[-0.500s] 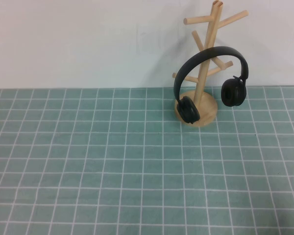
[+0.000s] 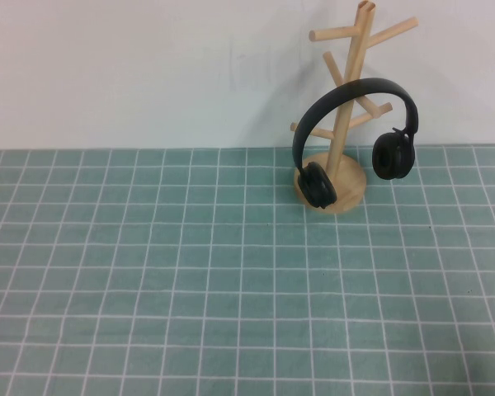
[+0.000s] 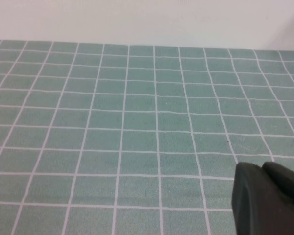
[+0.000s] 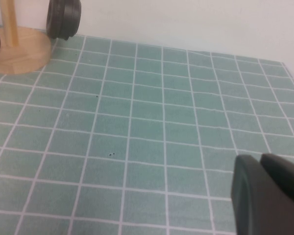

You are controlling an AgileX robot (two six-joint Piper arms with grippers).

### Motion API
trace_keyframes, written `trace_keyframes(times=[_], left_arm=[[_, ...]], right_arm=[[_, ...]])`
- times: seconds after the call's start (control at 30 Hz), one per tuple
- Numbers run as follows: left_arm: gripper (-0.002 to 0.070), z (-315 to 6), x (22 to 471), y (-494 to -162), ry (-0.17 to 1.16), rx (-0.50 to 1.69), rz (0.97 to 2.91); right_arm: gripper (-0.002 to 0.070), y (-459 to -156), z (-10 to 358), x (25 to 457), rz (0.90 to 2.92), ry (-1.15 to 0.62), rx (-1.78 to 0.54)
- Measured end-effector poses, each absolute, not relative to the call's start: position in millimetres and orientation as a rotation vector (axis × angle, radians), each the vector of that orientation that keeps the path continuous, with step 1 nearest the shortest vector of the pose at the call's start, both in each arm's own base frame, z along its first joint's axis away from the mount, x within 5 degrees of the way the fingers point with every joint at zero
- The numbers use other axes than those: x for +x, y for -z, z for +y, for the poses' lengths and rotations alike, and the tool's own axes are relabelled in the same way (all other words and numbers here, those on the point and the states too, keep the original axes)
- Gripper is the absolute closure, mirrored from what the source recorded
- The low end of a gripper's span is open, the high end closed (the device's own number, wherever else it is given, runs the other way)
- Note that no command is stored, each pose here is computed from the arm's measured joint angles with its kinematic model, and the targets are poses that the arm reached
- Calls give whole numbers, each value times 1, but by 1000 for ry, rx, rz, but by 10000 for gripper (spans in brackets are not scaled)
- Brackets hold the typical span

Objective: Take out the headphones from the headphone stand

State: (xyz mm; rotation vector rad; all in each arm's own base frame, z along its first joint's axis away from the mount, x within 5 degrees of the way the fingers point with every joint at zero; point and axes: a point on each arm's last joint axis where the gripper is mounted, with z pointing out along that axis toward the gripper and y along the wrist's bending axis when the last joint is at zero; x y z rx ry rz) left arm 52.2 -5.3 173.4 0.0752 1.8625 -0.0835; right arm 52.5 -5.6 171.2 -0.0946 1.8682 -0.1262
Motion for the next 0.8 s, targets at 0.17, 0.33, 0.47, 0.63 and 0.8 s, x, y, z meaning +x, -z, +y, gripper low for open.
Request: trace_keyframes(times=[0.17, 0.33, 0.47, 0.63, 0.8], left_arm=[[679, -5, 52, -173, 83, 75, 1862], [679, -5, 52, -173, 83, 75, 1862], [679, -5, 52, -173, 83, 75, 1862], [679, -5, 52, -173, 83, 75, 1862], [679, -5, 52, -173, 83, 75, 1862]], right_arm=[[685, -171, -6, 53, 1868, 126, -95], [685, -173, -5, 53, 1848, 122, -97], [685, -184, -2, 56, 1709, 98, -118], [685, -215, 6, 55, 1359, 37, -161], [685, -238, 12, 46, 1089, -5, -194]])
